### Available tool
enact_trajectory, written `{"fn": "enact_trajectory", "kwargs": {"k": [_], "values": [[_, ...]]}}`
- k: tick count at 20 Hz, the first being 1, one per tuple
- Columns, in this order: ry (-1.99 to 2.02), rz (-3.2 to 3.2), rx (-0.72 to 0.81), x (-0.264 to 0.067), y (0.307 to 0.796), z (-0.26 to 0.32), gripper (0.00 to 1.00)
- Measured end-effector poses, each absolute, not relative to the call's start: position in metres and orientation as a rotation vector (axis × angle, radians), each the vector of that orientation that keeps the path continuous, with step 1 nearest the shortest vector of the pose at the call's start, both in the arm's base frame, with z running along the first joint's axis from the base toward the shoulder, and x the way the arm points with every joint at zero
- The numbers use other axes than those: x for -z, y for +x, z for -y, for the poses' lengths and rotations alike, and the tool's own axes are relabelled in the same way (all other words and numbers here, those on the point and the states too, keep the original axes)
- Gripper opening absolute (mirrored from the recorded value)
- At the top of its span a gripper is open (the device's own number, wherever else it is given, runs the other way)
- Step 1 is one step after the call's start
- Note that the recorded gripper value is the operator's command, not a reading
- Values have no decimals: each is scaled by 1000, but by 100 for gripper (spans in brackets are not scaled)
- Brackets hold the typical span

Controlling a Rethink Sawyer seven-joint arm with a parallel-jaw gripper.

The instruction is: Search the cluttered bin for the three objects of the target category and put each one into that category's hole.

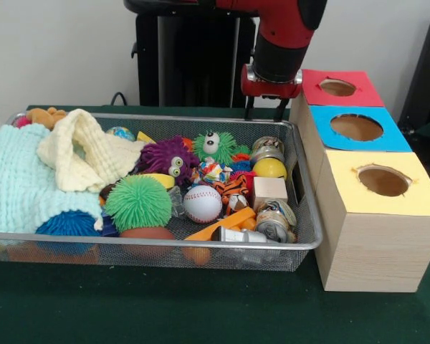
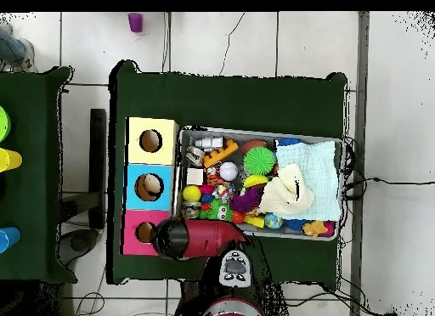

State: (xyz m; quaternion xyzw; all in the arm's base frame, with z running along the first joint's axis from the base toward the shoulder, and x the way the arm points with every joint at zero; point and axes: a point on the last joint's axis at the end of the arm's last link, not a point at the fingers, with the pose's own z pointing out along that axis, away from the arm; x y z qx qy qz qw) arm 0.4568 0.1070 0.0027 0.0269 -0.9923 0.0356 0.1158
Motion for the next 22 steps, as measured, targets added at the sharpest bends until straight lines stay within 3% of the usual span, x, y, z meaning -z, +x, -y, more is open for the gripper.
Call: {"fn": "enact_trajectory", "kwargs": {"k": [8, 22], "values": [[65, 2878, -107, -6, 458, -107, 100], [32, 2767, -97, -56, 486, -104, 100]]}}
